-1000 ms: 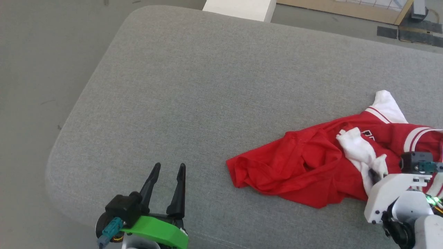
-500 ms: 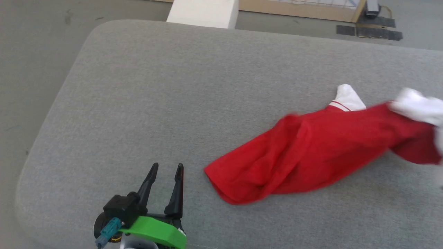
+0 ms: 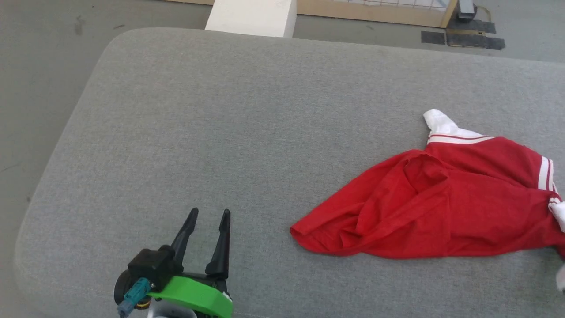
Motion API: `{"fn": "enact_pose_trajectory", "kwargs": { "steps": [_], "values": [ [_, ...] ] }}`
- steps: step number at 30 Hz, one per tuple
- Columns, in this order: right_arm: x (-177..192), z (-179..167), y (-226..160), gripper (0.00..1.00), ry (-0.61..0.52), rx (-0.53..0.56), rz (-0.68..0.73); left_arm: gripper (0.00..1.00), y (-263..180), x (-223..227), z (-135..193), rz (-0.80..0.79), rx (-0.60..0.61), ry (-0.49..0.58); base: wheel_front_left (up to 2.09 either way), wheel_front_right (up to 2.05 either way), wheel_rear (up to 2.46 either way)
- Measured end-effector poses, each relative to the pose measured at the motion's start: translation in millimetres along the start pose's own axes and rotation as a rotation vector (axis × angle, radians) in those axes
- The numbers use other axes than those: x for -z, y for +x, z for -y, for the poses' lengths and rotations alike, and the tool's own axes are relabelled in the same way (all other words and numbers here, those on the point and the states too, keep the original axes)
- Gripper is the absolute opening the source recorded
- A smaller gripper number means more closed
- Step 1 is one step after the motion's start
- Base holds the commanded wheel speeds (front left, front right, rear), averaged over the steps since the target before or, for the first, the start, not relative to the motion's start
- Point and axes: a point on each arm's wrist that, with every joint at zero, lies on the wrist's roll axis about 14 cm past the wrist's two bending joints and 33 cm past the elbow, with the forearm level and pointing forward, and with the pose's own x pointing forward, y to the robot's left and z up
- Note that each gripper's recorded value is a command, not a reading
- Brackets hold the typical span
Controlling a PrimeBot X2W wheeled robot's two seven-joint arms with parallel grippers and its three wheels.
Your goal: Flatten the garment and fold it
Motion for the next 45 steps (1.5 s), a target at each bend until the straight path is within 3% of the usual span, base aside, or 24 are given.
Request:
{"fn": "enact_pose_trajectory", "kwargs": {
  "steps": [6,9,20,24,31,37,45],
  "values": [
    [-86,-22,-15,1.00,0.001,-0.053,0.350,1.00,7,-12,10,0.039,0.035,0.009,0.00,0.00,0.00],
    [-112,-34,-30,1.00,0.022,-0.099,0.471,1.00,10,-17,15,0.056,0.053,0.010,0.00,0.00,0.00],
    [-33,-34,-54,1.00,0.188,-0.170,0.391,1.00,-3,-8,16,0.027,0.039,-0.006,0.00,0.00,0.00],
    [-28,-32,-55,1.00,0.190,-0.162,0.396,1.00,2,-7,23,0.025,0.068,0.020,0.00,0.00,0.00],
    [-32,-31,-43,1.00,0.176,-0.145,0.406,1.00,52,-15,70,-0.042,0.279,0.089,0.00,0.00,0.00],
    [-27,-40,-31,1.00,0.173,-0.156,0.378,1.00,83,21,120,-0.292,0.471,0.204,0.00,0.00,0.00],
    [-15,-44,-21,1.00,0.172,-0.157,0.338,1.00,70,102,137,-0.712,0.585,0.326,0.00,0.00,0.00]
  ]
}}
